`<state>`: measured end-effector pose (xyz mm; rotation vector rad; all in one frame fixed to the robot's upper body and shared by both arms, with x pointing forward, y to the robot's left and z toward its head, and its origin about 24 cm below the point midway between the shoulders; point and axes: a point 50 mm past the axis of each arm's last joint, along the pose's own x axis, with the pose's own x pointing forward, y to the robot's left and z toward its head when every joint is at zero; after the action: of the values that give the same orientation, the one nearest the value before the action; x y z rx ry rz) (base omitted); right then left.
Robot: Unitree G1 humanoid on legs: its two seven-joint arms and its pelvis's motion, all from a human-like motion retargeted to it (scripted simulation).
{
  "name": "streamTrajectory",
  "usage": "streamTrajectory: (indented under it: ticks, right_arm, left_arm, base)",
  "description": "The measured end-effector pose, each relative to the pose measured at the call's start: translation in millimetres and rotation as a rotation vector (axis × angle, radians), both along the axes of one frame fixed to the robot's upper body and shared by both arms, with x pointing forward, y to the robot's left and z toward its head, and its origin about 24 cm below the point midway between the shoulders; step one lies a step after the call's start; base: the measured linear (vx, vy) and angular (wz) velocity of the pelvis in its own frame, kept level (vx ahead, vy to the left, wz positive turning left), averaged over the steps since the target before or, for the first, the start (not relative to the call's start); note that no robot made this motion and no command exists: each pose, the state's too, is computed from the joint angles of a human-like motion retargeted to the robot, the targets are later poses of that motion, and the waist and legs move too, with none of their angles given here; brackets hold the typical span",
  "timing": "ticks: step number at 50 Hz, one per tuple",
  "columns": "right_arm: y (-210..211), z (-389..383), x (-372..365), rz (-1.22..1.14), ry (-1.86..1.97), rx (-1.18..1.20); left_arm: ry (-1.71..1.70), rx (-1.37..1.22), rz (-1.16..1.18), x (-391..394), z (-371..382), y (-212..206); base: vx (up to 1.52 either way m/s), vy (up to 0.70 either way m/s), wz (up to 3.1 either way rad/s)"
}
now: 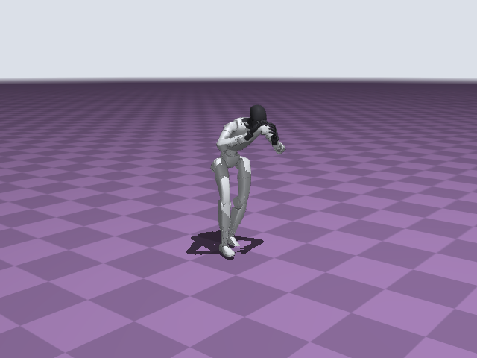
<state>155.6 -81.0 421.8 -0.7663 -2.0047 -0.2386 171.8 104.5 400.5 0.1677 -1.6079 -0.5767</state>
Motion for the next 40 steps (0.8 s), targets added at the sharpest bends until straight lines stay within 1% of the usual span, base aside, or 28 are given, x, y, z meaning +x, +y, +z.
streamTrajectory:
  ticks: [6, 13, 15, 17, 24, 25, 27, 30, 34, 40]
  right_arm:
    - [7, -5, 5, 0.068, 0.084, -0.033]
    - [-4, -8, -8, 0.170, 0.026, 0.038]
    - [-15, -2, -4, -0.022, -0.071, 0.103]
    - [-8, -10, -10, 0.154, 0.006, 0.048]
    - [-7, -15, -7, 0.190, 0.025, 0.062]
    - [-3, -14, -6, 0.186, 0.038, 0.044]
    - [-9, -15, -7, 0.180, 0.027, 0.054]
    - [3, -7, -4, 0.103, 0.033, -0.020]
    - [-11, -7, -9, 0.061, -0.009, 0.009]
    - [-9, -12, -4, 0.028, -0.005, -0.012]
  left_arm:
    - [0.018, 0.031, 0.055, 7, -6, 3]
    - [0.084, -0.037, 0.113, 0, -4, 30]
    - [0.089, -0.035, 0.116, 0, -8, 28]
    - [0.074, -0.031, 0.080, -4, -6, 25]
    - [0.078, -0.037, 0.053, -3, 0, 27]
    - [0.081, -0.021, 0.044, -3, 0, 24]
    - [0.085, -0.046, 0.047, -3, 2, 27]
    - [0.055, 0.000, -0.014, -7, 5, 13]
    - [0.041, -0.035, 0.005, -7, 8, 16]
    - [-0.026, 0.034, 0.062, -3, -2, 4]
  base:
    - [1.08, -0.33, 1.11]
    - [1.08, 0.00, -0.28]
    - [0.99, 0.07, 0.03]
    - [0.89, 0.01, 0.06]
    - [0.96, 0.15, -0.64]
    - [0.95, 0.38, -0.37]
    - [0.91, 0.42, 0.04]
    - [0.83, 0.39, 0.74]
    - [0.88, 0.33, 1.56]
    - [0.87, 0.21, 1.24]
